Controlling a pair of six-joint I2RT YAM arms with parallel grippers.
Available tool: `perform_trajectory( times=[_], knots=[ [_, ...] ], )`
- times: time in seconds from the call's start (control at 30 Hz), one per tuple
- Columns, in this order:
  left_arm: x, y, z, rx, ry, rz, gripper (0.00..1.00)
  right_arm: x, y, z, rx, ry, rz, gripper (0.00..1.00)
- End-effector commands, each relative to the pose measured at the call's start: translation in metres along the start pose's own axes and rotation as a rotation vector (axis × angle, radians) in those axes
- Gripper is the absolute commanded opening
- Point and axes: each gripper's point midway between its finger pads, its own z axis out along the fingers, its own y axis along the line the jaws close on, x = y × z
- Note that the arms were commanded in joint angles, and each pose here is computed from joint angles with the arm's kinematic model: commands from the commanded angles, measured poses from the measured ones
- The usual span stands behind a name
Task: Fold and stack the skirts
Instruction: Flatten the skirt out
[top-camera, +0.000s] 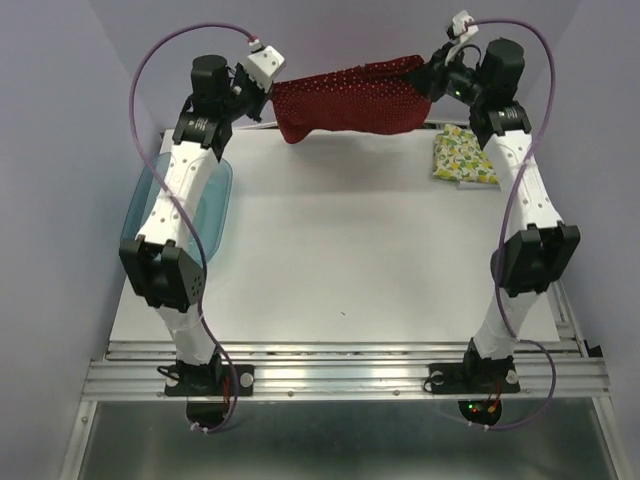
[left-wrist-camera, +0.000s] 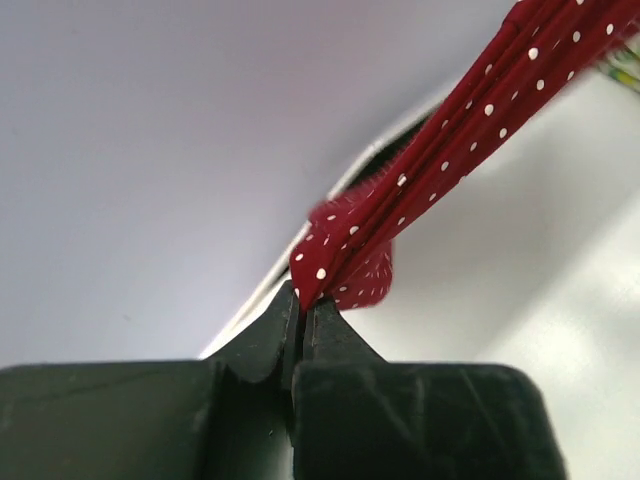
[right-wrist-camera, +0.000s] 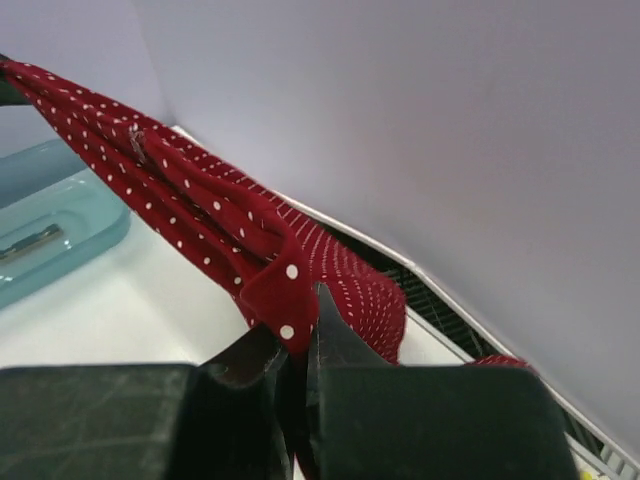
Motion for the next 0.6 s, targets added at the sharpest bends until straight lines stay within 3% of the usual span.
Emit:
perform_trajectory(
  times=[0.0, 0.03, 0.07, 0.13, 0.17, 0.23, 0.27, 0.3, 0.33, 0.37, 0.4, 0.43, 0.57],
  knots=[
    [-0.010, 0.019, -0.072, -0.094, -0.029, 0.121, 0.00, -0.011, 0.004, -0.066, 0.018, -0.045, -0.210, 0.07],
    [0.005, 0.007, -0.075, -0.059, -0.003, 0.151, 0.00, 0.007, 0.015, -0.073, -0.021, -0.013, -0.230, 0.08],
    [0.051, -0.019, -0.073, 0.016, 0.078, 0.122, 0.00, 0.031, 0.024, -0.081, -0.065, 0.038, -0.295, 0.09],
    [0.072, -0.057, -0.090, 0.140, 0.094, 0.135, 0.00, 0.060, 0.048, -0.106, -0.116, 0.096, -0.355, 0.10],
    [0.118, -0.092, -0.099, 0.256, 0.182, 0.135, 0.02, 0.113, 0.061, -0.120, -0.155, 0.187, -0.330, 0.12],
    [0.130, -0.143, -0.120, 0.392, 0.186, 0.173, 0.21, 0.146, 0.083, -0.156, -0.222, 0.278, -0.491, 0.36],
    [0.168, -0.182, -0.140, 0.515, 0.259, 0.188, 0.32, 0.197, 0.103, -0.182, -0.306, 0.383, -0.517, 0.47],
    [0.162, -0.215, -0.156, 0.594, 0.235, 0.260, 0.51, 0.195, 0.115, -0.201, -0.314, 0.386, -0.599, 0.79],
    [0.170, -0.235, -0.169, 0.642, 0.247, 0.295, 0.66, 0.210, 0.122, -0.218, -0.328, 0.430, -0.640, 0.91],
    [0.196, -0.260, -0.189, 0.710, 0.302, 0.299, 0.74, 0.242, 0.136, -0.239, -0.359, 0.487, -0.633, 1.00],
    [0.196, -0.271, -0.201, 0.733, 0.293, 0.328, 0.93, 0.250, 0.141, -0.251, -0.373, 0.505, -0.711, 1.00],
    [0.193, -0.280, -0.218, 0.758, 0.263, 0.383, 0.99, 0.241, 0.144, -0.266, -0.332, 0.503, -0.794, 1.00],
    [0.161, -0.269, -0.233, 0.672, 0.187, 0.403, 0.99, 0.243, 0.151, -0.287, -0.267, 0.510, -0.844, 1.00]
  ],
)
